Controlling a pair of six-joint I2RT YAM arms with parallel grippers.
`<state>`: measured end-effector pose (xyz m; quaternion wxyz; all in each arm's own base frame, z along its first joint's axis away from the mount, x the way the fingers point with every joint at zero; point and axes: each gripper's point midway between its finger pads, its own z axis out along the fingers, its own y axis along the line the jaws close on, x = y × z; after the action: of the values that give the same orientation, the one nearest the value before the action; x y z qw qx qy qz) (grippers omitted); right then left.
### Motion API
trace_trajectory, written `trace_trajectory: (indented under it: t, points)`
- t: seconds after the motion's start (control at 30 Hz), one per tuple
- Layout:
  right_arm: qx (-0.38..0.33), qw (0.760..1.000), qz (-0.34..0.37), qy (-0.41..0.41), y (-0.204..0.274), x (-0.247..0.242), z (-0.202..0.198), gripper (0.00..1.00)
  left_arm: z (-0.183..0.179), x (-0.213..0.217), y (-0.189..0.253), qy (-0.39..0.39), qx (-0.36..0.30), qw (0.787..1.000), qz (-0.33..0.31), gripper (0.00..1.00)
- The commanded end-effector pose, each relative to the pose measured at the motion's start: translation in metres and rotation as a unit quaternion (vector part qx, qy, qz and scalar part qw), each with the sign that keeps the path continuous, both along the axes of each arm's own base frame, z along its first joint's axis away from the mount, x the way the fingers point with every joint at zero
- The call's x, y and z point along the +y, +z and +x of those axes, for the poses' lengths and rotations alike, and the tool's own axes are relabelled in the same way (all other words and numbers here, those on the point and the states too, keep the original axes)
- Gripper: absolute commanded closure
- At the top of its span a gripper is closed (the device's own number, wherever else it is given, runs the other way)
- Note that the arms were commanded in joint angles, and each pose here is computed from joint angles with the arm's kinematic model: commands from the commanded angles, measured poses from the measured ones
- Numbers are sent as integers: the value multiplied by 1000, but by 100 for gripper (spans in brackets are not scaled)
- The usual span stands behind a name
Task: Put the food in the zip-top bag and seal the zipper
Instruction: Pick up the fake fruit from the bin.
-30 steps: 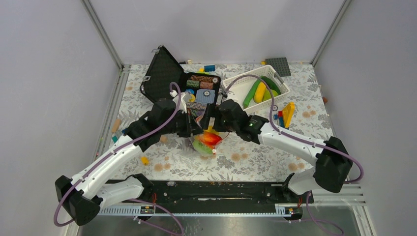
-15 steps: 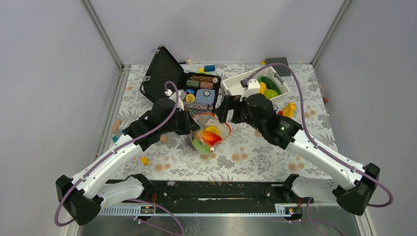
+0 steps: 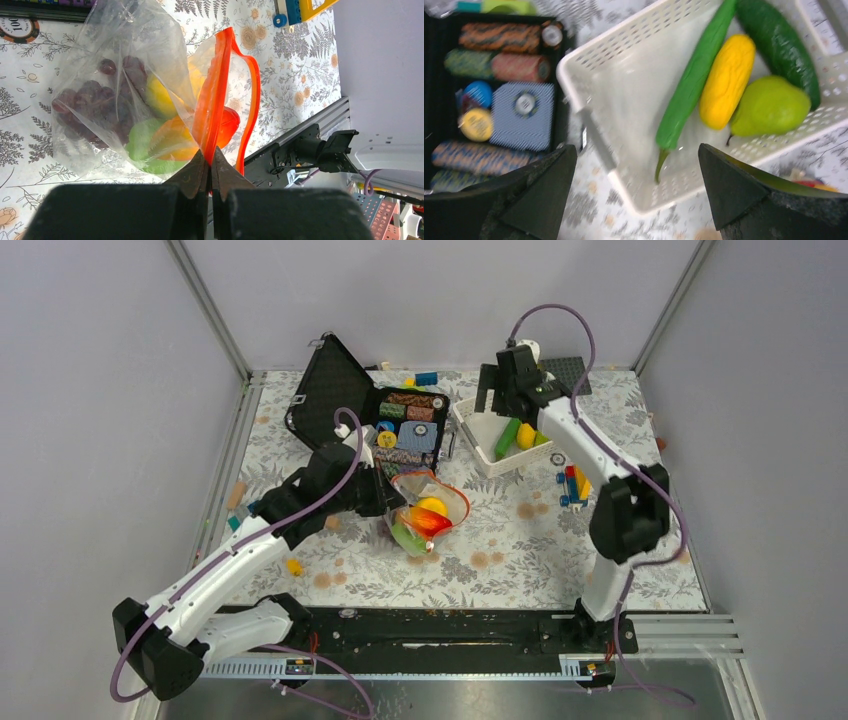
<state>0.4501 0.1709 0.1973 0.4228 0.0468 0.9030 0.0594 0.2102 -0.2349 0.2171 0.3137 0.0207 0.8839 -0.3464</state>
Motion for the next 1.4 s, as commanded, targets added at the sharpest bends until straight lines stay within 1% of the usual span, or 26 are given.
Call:
trace_trajectory:
  t: [0.0, 0.1, 0.27, 0.37, 0.47, 0.6, 0.83, 1.17, 1.27, 1.37]
  points:
    - [23, 997, -56, -47, -11, -36, 41, 0, 8, -1, 19, 3, -45, 999, -24, 100]
    - [32, 994, -80, -68, -24, -52, 63, 0, 7, -1, 19, 1, -51, 998, -25, 100]
    - [49, 989, -100, -99, -44, -74, 84, 0, 7, -1, 19, -2, -52, 998, -25, 100]
    - [62, 987, -98, -110, -61, -84, 95, 0, 8, -2, 17, 0, -49, 999, -24, 100]
    - [88, 986, -82, -118, -82, -90, 101, 0, 10, -4, 19, -2, -51, 998, -30, 100]
    - [106, 983, -72, -132, -96, -99, 110, 0, 9, -7, 23, -7, -54, 998, -36, 100]
    - [135, 973, -97, -163, -122, -114, 110, 0, 10, -8, 23, -9, -56, 998, -39, 100]
    - [179, 965, -87, -168, -141, -117, 106, 0, 7, -8, 30, -13, -68, 996, -50, 100]
    - [185, 966, -76, -162, -144, -114, 105, 0, 6, -7, 31, -13, -72, 996, -51, 100]
    - [199, 970, -59, -125, -152, -102, 106, 0, 6, -7, 31, -15, -73, 996, -50, 100]
